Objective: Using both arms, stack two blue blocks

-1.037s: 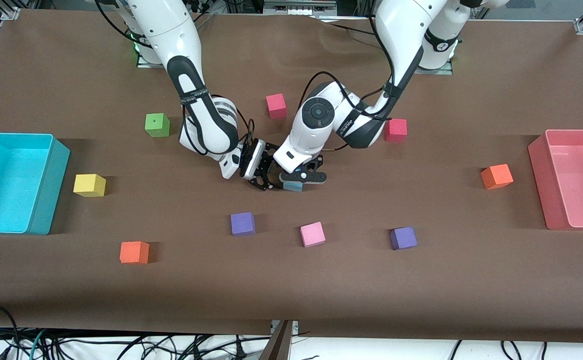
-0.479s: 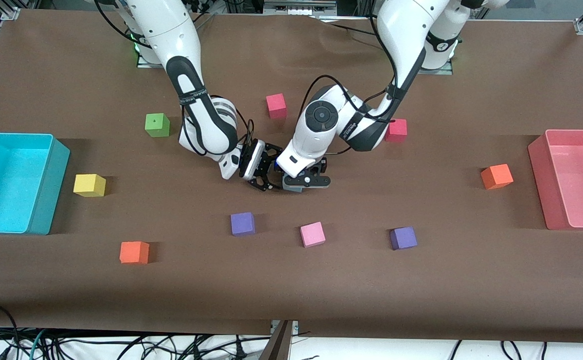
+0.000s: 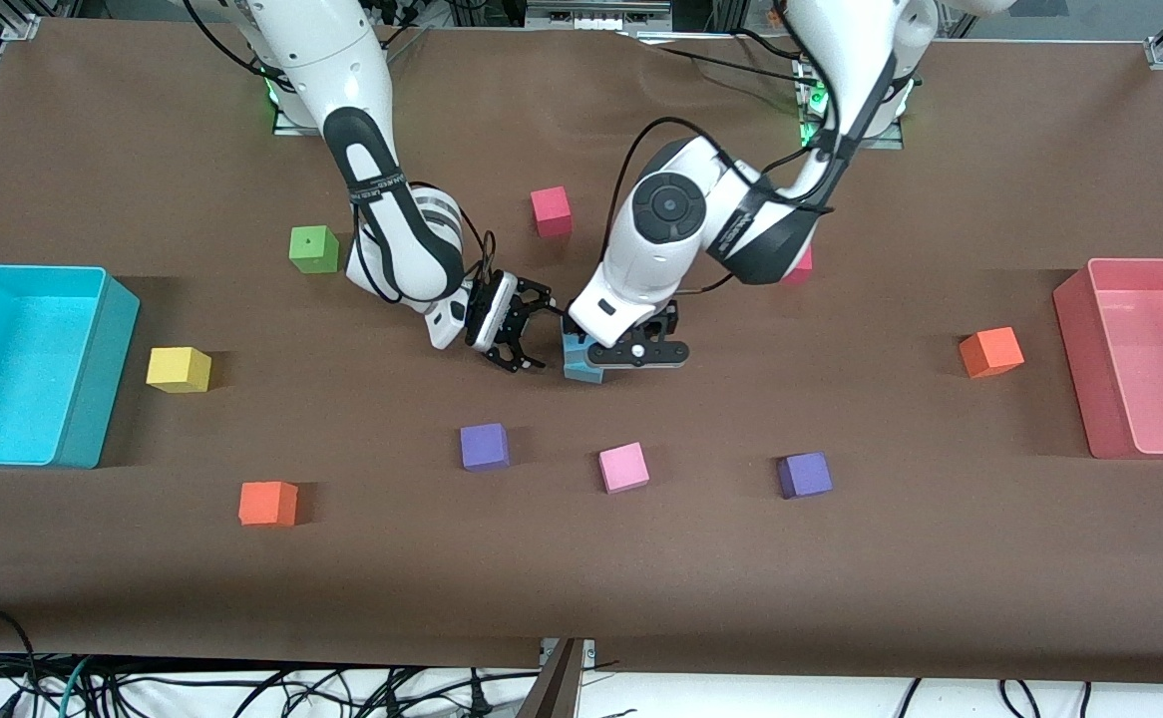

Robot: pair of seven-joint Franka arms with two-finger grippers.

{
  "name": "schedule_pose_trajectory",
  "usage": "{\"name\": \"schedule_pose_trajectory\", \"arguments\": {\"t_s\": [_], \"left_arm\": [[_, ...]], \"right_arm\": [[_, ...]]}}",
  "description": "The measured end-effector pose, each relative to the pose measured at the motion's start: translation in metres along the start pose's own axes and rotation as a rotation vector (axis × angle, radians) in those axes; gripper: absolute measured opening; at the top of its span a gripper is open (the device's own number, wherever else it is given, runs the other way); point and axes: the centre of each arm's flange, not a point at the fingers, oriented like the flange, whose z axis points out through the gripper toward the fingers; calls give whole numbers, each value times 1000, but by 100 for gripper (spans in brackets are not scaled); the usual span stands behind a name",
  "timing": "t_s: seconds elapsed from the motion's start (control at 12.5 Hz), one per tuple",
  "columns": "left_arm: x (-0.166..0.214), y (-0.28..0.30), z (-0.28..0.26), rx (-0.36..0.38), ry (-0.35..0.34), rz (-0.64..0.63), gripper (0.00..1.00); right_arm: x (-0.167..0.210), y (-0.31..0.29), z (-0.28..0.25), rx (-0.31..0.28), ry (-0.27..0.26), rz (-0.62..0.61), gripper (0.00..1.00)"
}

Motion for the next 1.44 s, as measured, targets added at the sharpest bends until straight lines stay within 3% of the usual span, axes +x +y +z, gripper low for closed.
{"name": "schedule_pose_trajectory", "arguments": {"t_s": [0.24,0.56,0.8,0.96,1.2,1.44], "left_arm": [[15,-42,-53,38,-38,-61,100],[36,-119,-125,49,-44,-132,100],[35,-192,-180,65,-71,-59,100],[24,-230,-213,70,-83,-10,100],[1,-268,-250,116,-100,42,100],[-5,-312,-273,116,-114,80,100]], "right_arm": [[6,-9,-25,6,-10,46,100],[32,1,-88,44,-142,160,100],[51,14,-137,99,-275,230,100],[52,35,-181,117,-410,307,100],[57,54,-254,43,-615,441,100],[71,71,-325,-129,-785,558,100]]}}
